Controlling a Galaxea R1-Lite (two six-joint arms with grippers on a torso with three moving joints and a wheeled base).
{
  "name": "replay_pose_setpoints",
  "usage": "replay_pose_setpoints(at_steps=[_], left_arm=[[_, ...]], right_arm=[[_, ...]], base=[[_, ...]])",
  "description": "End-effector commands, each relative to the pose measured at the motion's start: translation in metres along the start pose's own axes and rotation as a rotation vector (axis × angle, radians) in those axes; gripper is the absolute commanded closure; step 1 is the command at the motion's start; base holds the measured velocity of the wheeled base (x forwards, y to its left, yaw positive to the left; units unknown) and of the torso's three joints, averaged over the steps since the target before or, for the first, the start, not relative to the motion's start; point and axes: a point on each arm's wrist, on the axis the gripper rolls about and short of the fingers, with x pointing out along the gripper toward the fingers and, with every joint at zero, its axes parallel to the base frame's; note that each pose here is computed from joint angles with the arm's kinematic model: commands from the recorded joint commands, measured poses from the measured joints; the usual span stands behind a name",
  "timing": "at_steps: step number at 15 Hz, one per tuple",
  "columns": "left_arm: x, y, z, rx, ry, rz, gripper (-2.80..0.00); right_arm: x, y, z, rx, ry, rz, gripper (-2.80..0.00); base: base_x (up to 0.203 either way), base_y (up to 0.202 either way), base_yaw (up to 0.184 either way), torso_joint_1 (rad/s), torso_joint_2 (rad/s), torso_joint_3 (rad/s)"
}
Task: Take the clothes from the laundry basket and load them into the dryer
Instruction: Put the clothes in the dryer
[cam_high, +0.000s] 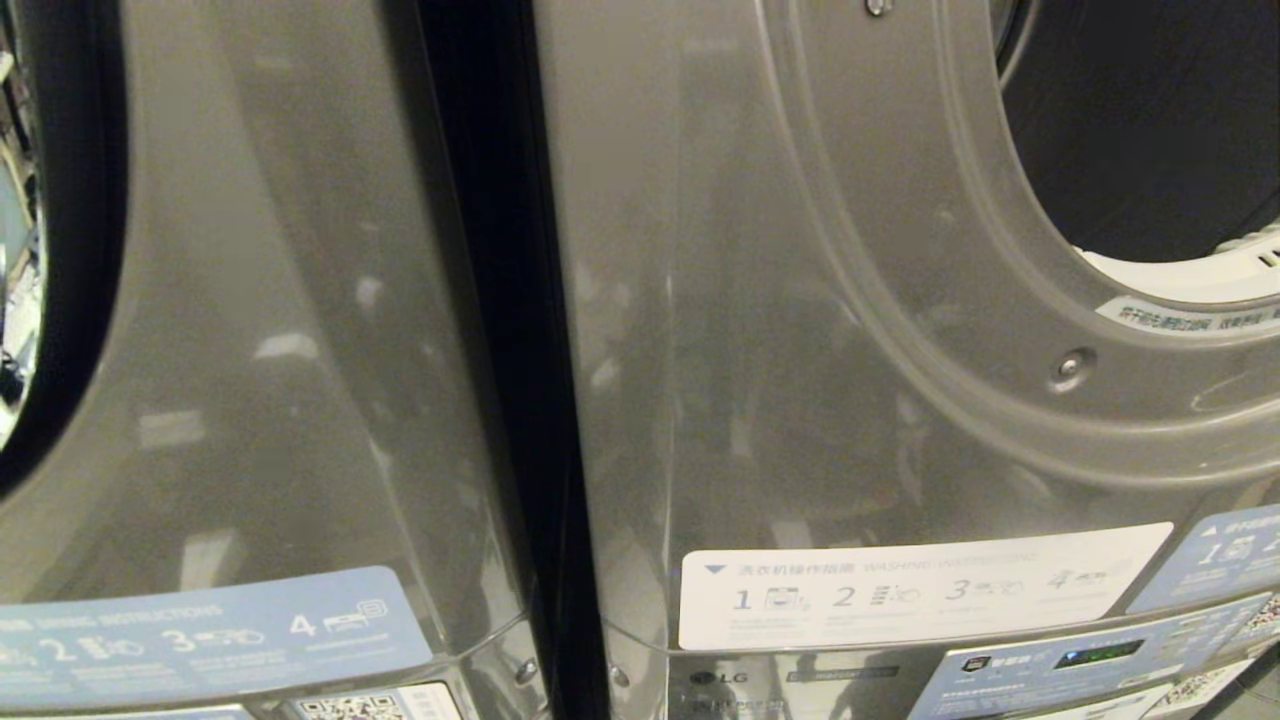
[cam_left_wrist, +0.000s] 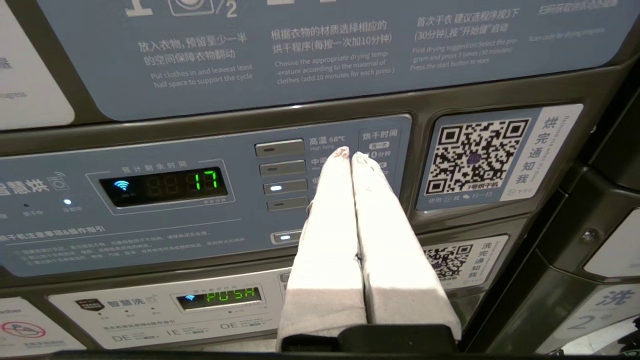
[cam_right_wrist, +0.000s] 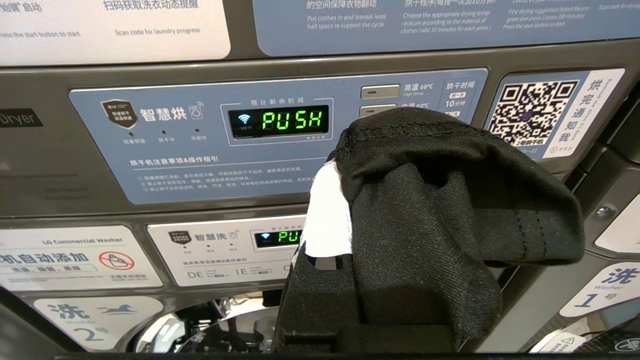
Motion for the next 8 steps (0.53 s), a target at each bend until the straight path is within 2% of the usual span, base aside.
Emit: replay_pose_setpoints(at_steps=[1,8], left_arm=[[0.0000,0.0000,0.0000,0.000,-0.001,0.001,0.00],[0.0000,0.0000,0.0000,0.000,-0.001,0.000,0.00]], right_arm=[[0.0001,0.0000,0.0001,0.001,0.001,0.000,0.00],[0.0001,0.0000,-0.0002,-0.003,0.002,0.002,0.00]], base=[[0.000,0.000,0.000,0.075,-0.14,-0.075],[0.000,0.000,0.000,0.036,-0.07,-0.028]])
